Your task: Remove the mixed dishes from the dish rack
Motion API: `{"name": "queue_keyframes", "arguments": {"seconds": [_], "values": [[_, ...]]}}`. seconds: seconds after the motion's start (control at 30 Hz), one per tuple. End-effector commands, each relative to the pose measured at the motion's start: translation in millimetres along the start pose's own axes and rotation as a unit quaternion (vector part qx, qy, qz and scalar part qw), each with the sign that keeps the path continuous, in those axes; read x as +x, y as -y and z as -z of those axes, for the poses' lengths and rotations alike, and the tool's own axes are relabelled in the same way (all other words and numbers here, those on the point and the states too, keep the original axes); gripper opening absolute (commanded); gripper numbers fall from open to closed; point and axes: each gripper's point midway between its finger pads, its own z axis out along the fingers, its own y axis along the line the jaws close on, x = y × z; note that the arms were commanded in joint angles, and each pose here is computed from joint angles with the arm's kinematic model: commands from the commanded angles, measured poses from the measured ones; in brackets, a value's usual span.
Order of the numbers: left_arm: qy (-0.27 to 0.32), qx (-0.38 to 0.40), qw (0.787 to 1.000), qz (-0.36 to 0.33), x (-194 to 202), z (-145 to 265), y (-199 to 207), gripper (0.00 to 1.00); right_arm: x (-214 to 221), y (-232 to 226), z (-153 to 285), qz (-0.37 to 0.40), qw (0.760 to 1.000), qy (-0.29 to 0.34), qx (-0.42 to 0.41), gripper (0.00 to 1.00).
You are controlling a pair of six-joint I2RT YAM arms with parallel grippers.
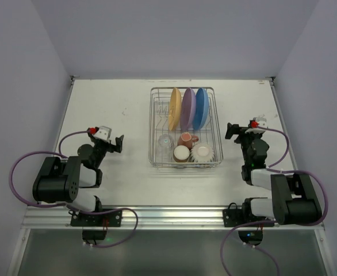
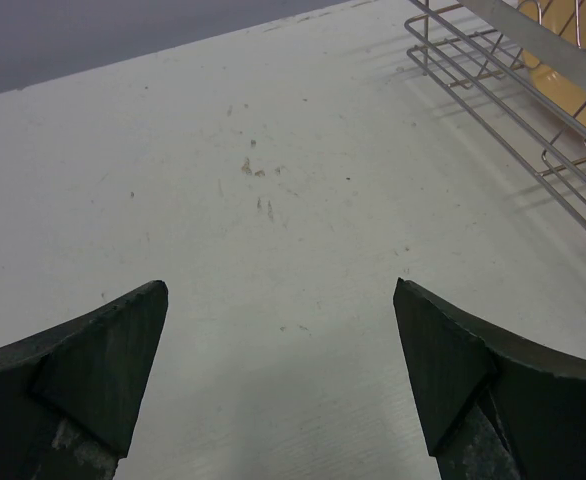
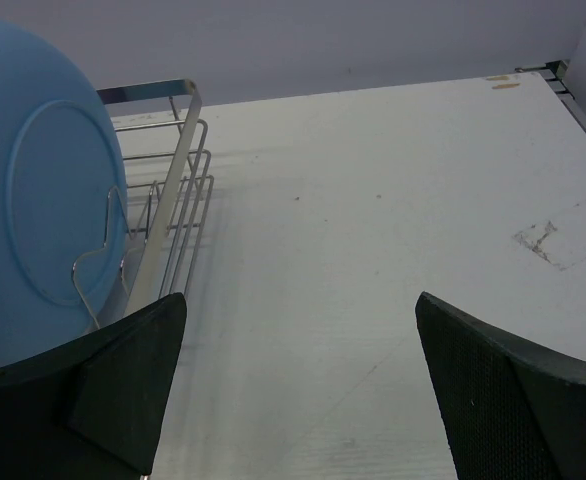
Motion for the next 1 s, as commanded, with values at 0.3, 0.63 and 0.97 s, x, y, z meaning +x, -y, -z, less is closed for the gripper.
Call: {"name": "queue_keyframes", "arguments": {"seconds": [0.3,0.63,0.97], "values": [[0.039,-0.013,0.999,-0.020,-22,-6,-10,1.00,-17,-2,-7,0.008,1.000,0.026,-0.005,0.99],[0.039,-0.014,0.999,-0.019,-22,-6,-10,1.00,-17,-2,-6,0.008,1.000,0.026,-0.003,0.99],[0.029,-0.125,0.991,0.026,-19,0,-46,1.00,-35,4,3,0.001,0.998,0.053,0.016,0.99]]}}
